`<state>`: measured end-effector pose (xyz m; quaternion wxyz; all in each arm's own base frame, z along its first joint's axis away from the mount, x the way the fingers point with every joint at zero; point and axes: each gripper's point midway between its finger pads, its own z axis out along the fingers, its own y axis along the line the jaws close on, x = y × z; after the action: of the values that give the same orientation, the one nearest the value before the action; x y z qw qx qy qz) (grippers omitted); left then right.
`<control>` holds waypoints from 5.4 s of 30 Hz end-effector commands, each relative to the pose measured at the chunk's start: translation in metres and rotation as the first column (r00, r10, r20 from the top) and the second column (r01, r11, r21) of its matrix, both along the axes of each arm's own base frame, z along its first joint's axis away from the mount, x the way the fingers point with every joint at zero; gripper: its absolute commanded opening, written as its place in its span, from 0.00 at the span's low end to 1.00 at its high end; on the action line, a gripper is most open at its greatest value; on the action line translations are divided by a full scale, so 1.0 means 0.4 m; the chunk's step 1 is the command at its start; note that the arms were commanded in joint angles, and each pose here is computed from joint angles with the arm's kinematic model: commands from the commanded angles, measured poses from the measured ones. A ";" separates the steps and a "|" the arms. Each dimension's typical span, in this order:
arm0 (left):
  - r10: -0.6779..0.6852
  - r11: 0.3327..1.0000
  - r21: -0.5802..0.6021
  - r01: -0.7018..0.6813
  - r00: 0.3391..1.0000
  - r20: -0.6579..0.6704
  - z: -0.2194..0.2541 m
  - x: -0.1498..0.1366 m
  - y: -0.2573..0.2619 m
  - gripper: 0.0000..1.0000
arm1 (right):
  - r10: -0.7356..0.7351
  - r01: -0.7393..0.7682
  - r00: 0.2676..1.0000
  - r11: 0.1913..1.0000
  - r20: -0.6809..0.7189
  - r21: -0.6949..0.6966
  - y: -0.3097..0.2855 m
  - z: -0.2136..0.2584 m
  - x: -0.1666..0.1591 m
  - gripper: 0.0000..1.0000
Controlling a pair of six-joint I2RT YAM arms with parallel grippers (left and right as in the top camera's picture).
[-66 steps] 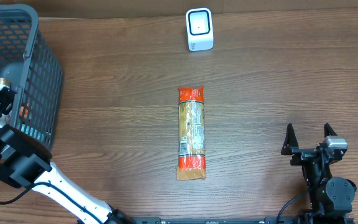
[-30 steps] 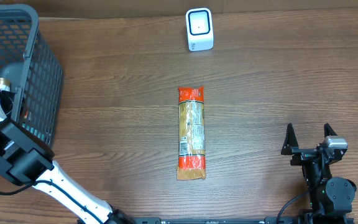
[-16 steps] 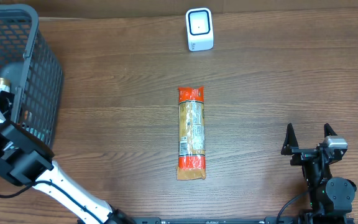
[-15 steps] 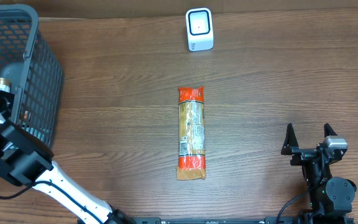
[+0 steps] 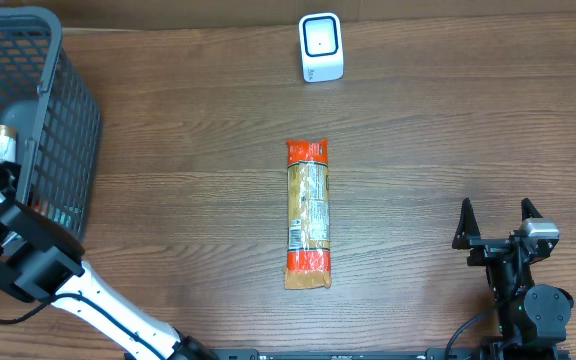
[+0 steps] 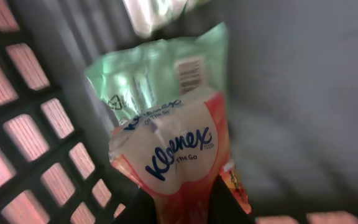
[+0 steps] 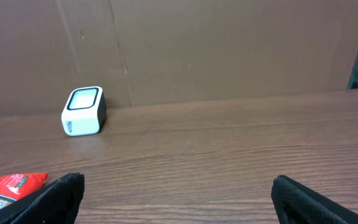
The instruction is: Scan the item barcode
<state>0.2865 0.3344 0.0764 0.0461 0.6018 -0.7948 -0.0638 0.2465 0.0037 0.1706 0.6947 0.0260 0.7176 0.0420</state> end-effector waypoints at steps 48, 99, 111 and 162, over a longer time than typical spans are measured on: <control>-0.012 1.000 0.021 0.011 0.999 0.035 0.013 0.000 0.025 0.04 | -0.014 0.014 1.000 1.000 0.004 -0.005 -0.006 -0.004 0.000 1.00; -0.962 0.199 -0.090 0.976 0.212 0.171 0.209 0.130 -1.185 0.04 | -0.014 0.014 1.000 1.000 0.004 -0.005 -0.006 -0.004 0.000 1.00; -0.930 0.351 -0.183 0.918 0.364 0.044 -0.058 0.034 -1.166 0.05 | -0.014 0.014 1.000 1.000 0.004 -0.005 -0.006 -0.004 0.000 1.00; -0.841 0.534 0.322 0.782 0.456 0.291 0.521 0.283 -0.836 1.00 | -0.014 0.014 1.000 1.000 0.004 -0.005 -0.006 -0.004 0.000 1.00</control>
<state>0.4012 -0.0293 0.2483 -0.1453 0.1587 -0.9765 0.0070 0.2465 0.0037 0.1705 0.6945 0.0259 0.7178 0.0419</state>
